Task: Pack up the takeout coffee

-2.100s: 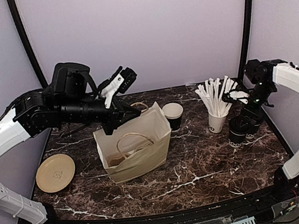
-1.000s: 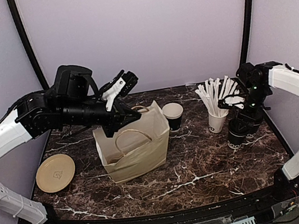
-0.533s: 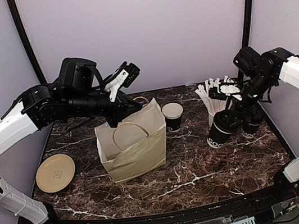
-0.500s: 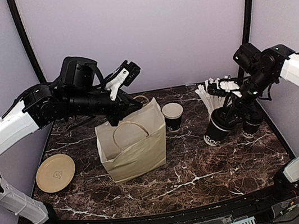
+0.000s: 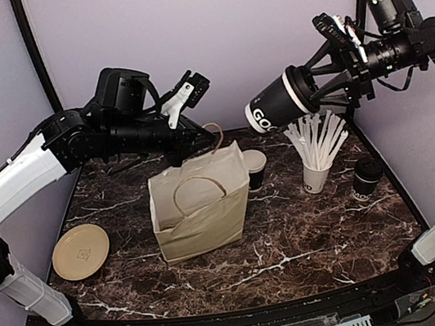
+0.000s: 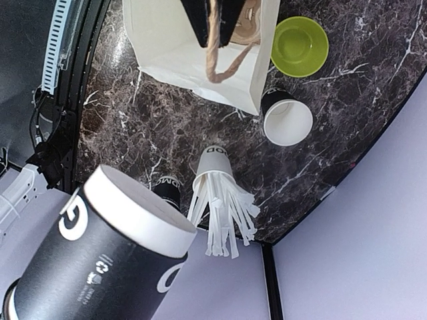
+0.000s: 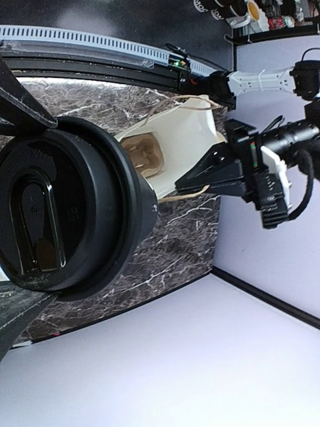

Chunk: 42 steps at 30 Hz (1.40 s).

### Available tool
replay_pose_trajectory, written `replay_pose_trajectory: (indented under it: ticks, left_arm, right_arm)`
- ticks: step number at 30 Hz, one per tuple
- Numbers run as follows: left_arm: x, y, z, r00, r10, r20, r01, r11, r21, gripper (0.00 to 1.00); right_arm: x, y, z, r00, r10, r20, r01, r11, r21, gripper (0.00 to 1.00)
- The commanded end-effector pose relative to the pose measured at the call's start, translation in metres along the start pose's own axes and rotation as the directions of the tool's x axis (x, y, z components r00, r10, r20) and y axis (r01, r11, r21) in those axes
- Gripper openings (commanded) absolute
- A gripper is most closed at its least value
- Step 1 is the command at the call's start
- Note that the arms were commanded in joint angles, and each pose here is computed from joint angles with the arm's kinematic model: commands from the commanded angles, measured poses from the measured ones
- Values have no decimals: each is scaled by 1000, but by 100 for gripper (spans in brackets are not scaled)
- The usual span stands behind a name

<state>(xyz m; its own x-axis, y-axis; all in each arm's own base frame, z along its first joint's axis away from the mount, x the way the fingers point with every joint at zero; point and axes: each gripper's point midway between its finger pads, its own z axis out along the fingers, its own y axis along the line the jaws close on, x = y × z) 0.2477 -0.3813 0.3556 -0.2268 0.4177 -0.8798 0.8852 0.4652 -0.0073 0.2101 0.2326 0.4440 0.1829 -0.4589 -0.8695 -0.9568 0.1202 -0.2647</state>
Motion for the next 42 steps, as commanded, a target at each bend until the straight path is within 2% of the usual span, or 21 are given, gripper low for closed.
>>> replay_pose_trajectory:
  ticks: [1,8,14,22,28,31,36,39,40,42]
  left_arm:
    - [-20,-10,-12,998,-20,64,16,998,56,0]
    - [-36,-18,-17,993,-34,116,22,994,103,0]
    - [-55,-24,-25,982,-56,178,30,989,145,0]
    - [-55,-29,-24,977,-98,191,63,981,181,0]
    - [-36,-24,-12,986,-62,155,39,988,148,0]
    - [-30,-25,-7,989,-58,138,36,987,156,10]
    - [-27,-24,4,993,-56,106,39,987,156,16]
    - [-34,-22,6,993,-55,100,40,988,148,29]
    - [-40,-22,4,992,-54,111,38,989,145,38]
    - [-42,-22,0,991,-88,98,72,986,150,45]
  right_arm:
    - [-22,11,14,996,-1,86,9,996,-90,53]
    - [-25,38,47,998,-48,36,53,987,-151,53]
    - [-18,51,79,991,-125,-54,116,982,-150,53]
    - [6,62,113,958,-215,-190,192,972,-136,52]
    - [35,67,131,920,-255,-297,223,965,-138,51]
    - [49,75,136,897,-280,-343,242,959,-149,50]
    - [64,82,133,868,-308,-389,271,951,-148,50]
    - [68,85,129,857,-322,-402,287,947,-145,49]
    - [70,86,127,856,-323,-403,288,946,-146,49]
    - [70,87,125,855,-326,-404,293,945,-144,49]
